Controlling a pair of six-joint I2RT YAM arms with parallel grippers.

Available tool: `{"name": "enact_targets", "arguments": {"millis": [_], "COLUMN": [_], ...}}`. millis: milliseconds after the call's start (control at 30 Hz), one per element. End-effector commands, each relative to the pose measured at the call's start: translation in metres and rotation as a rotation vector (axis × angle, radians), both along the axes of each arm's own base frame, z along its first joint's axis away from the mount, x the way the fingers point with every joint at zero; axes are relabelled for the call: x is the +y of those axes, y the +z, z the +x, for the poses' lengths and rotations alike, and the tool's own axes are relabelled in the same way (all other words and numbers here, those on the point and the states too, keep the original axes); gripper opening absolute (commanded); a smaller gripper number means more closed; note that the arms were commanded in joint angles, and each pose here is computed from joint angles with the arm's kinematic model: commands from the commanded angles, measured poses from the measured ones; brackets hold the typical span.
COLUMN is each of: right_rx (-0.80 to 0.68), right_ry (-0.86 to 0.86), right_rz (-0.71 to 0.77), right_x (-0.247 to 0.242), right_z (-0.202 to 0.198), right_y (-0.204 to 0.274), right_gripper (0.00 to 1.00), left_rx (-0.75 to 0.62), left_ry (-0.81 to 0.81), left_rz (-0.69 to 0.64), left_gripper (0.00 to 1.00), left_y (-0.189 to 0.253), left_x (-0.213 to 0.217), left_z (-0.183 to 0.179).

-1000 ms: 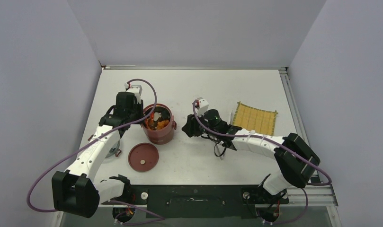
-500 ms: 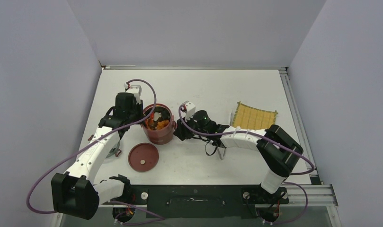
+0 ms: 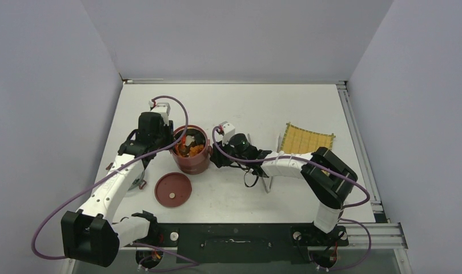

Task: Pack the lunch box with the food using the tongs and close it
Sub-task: Close the fastener on the packing box.

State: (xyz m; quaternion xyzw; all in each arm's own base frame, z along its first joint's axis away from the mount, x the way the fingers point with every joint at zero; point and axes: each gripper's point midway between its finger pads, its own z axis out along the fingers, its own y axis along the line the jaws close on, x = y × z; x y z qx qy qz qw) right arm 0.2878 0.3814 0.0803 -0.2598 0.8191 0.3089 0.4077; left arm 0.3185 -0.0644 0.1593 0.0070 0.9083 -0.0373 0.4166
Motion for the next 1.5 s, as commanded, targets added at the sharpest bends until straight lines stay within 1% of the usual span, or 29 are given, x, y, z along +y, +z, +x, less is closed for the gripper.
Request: {"name": "enact_targets", "arguments": {"millis": [0, 600, 733, 800, 933, 1033, 1267, 1400, 1467], "right_rx": [-0.077, -0.060, -0.043, -0.020, 0.045, 0.076, 0.135, 0.201, 0.223], "right_ry": [-0.045, -0.076, -0.081, -0.119, -0.189, -0.217, -0.239, -0.265, -0.277], "right_rz": [0.076, 0.091, 0.095, 0.068, -0.005, -0.033, -0.048, -0.084, -0.088], "right_x": [0.014, 0.009, 0.001, -0.009, -0.025, -0.026, -0.010, -0.006, -0.007], "right_z": [0.021, 0.029, 0.022, 0.022, 0.026, 0.029, 0.040, 0.042, 0.041], "right_y": [0.029, 0.026, 0.034, 0.033, 0.023, 0.019, 0.007, -0.008, -0.013], "right_gripper": [0.42, 0.42, 0.42, 0.42, 0.39, 0.37, 0.35, 0.33, 0.33], "left_rx": [-0.074, -0.067, -0.060, -0.058, -0.051, -0.048, -0.036, -0.033, -0.036], "left_ry": [0.003, -0.003, -0.005, -0.006, -0.005, -0.010, 0.012, 0.027, 0.038], "left_rz": [-0.012, -0.047, -0.056, -0.057, -0.055, -0.057, -0.018, 0.007, 0.023], "left_gripper": [0.33, 0.33, 0.33, 0.32, 0.27, 0.23, 0.10, 0.01, 0.00], "left_y": [0.017, 0.016, 0.014, 0.014, 0.012, 0.011, 0.009, 0.008, 0.009], "left_x": [0.001, -0.005, -0.006, -0.006, -0.006, -0.007, -0.005, -0.006, -0.006], "left_z": [0.006, 0.006, 0.008, 0.009, 0.009, 0.010, 0.011, 0.010, 0.011]}}
